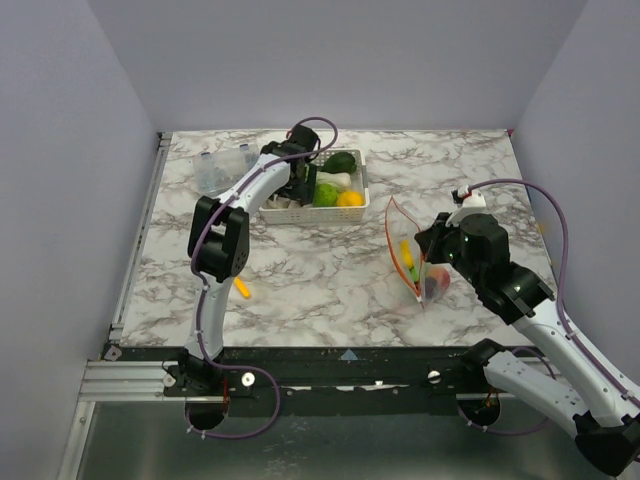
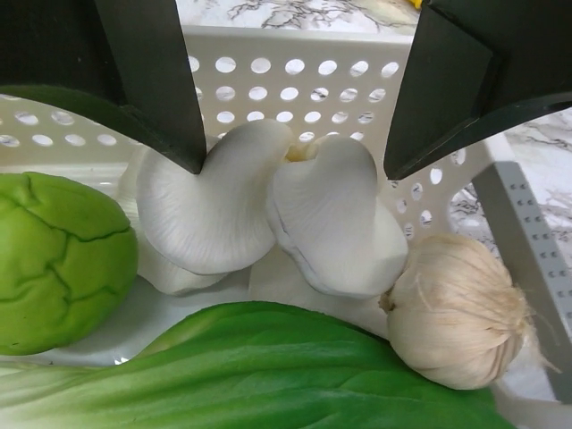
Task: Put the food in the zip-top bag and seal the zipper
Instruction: Adjust the fake vegetable in the bin.
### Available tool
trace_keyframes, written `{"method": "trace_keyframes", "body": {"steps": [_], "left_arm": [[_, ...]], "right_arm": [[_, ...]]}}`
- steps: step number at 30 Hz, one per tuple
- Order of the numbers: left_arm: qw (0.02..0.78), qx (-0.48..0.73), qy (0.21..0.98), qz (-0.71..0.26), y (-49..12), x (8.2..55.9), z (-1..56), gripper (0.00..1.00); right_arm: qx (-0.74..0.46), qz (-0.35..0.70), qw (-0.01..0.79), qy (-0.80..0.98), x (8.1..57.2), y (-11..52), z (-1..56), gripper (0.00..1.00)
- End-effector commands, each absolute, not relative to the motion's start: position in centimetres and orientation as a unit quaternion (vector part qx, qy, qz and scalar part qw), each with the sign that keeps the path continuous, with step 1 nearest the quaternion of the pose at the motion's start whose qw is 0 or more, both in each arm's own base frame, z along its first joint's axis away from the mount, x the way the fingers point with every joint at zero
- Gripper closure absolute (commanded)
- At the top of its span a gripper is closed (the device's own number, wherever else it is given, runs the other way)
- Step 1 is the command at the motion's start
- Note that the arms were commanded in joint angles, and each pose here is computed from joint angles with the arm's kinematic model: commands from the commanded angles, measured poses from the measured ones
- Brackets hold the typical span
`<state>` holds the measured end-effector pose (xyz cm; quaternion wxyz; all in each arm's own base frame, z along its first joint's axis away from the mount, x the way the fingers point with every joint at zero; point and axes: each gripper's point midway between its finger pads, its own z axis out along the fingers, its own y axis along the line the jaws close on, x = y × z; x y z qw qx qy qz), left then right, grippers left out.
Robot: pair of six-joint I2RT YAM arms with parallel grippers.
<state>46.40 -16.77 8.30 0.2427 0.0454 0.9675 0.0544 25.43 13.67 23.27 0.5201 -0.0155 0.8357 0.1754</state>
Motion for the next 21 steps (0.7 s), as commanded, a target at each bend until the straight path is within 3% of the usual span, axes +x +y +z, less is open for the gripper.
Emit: {"method": "trace_keyframes", "body": {"steps": [1,6,13,21], "left_arm": [[0.192,0.035,0.980,0.030,-17.0,45.7,6.3,0.20],[0.180,0.032,0.983,0.022,-16.8,45.8,5.6,0.28],[0.182,0.036,0.983,0.009,-17.0,45.6,5.4,0.64],[0.246,0.036,0.969,0.007,-16.7,47.0,9.4,0.90]], "right_arm": [[-0.022,0.187,0.524,0.831,25.3,14.2,23.5,0.99],[-0.022,0.187,0.523,0.831,25.4,14.2,23.4,0.99],[-0.021,0.187,0.522,0.832,25.4,14.2,23.3,0.99],[-0.020,0.187,0.522,0.832,25.4,14.2,23.3,0.99]]}}
